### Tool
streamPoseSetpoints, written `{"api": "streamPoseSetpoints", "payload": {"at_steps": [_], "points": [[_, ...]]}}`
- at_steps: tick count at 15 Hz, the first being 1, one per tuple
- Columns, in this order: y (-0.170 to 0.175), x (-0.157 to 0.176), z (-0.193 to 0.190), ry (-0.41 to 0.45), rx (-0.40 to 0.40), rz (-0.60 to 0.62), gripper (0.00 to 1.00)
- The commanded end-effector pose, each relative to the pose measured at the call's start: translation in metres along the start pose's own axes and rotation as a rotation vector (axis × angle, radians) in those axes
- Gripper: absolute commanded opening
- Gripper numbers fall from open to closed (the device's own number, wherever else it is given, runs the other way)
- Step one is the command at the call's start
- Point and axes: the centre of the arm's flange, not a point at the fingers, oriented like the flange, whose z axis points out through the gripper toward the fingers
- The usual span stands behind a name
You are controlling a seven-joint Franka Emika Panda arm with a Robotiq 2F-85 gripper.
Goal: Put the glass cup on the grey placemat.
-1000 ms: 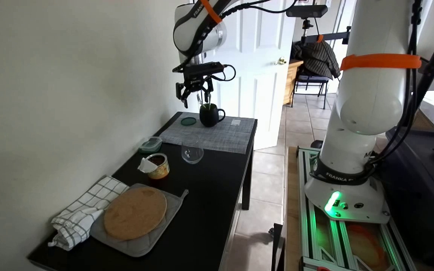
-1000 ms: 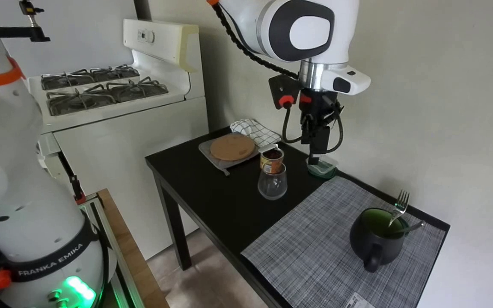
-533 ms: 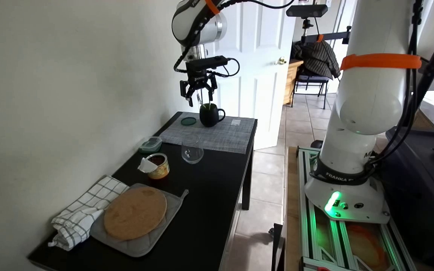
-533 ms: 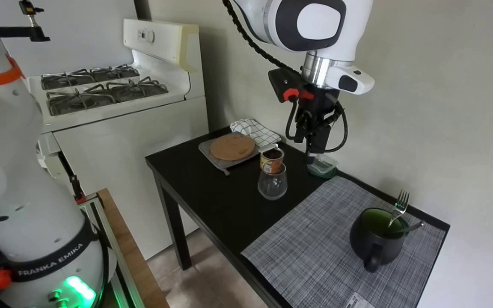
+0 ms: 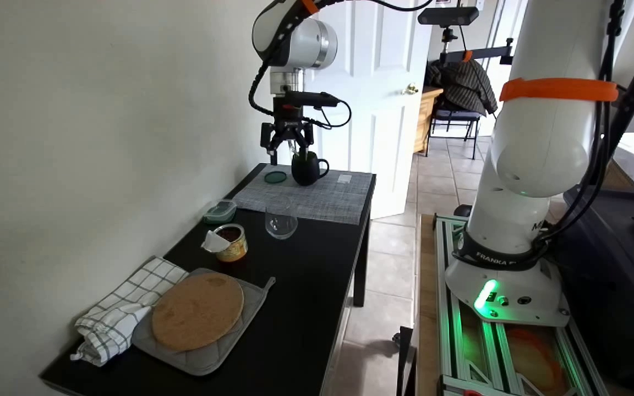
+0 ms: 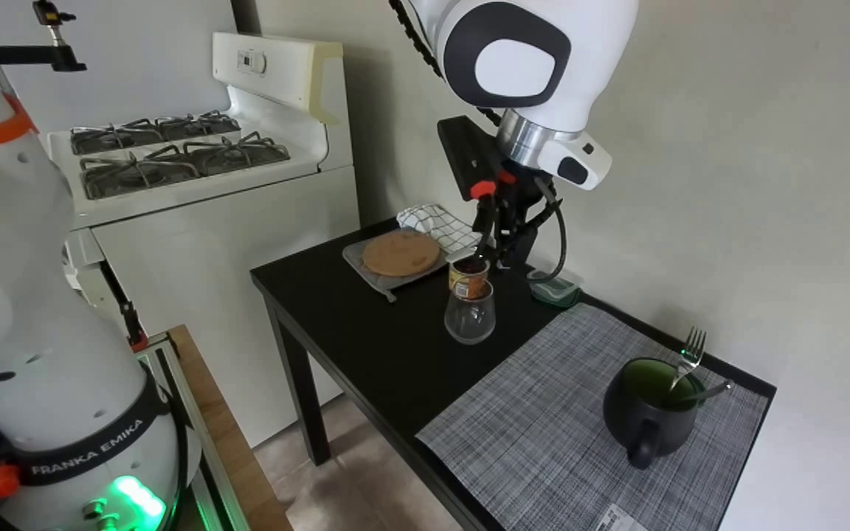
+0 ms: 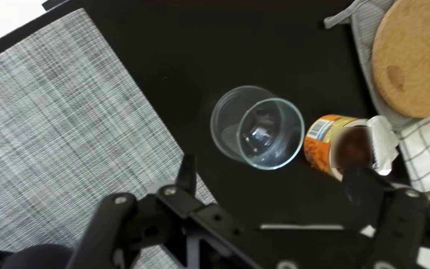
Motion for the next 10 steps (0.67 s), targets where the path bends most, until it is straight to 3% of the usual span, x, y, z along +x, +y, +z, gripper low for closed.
{"api": "streamPoseSetpoints", "payload": {"at_steps": [1,7,8,10], "points": [[0.003,-0.033,0.015,0.016,0.099,-0.090,1.00],[-0.015,-0.043,0.047,0.237,-0.068,-0.227,1.00],[-0.018,-0.046,0.051,0.280,-0.131,-0.250,1.00],[-0.024,-0.042,0.037,0.256,-0.193,-0.248,1.00]]}}
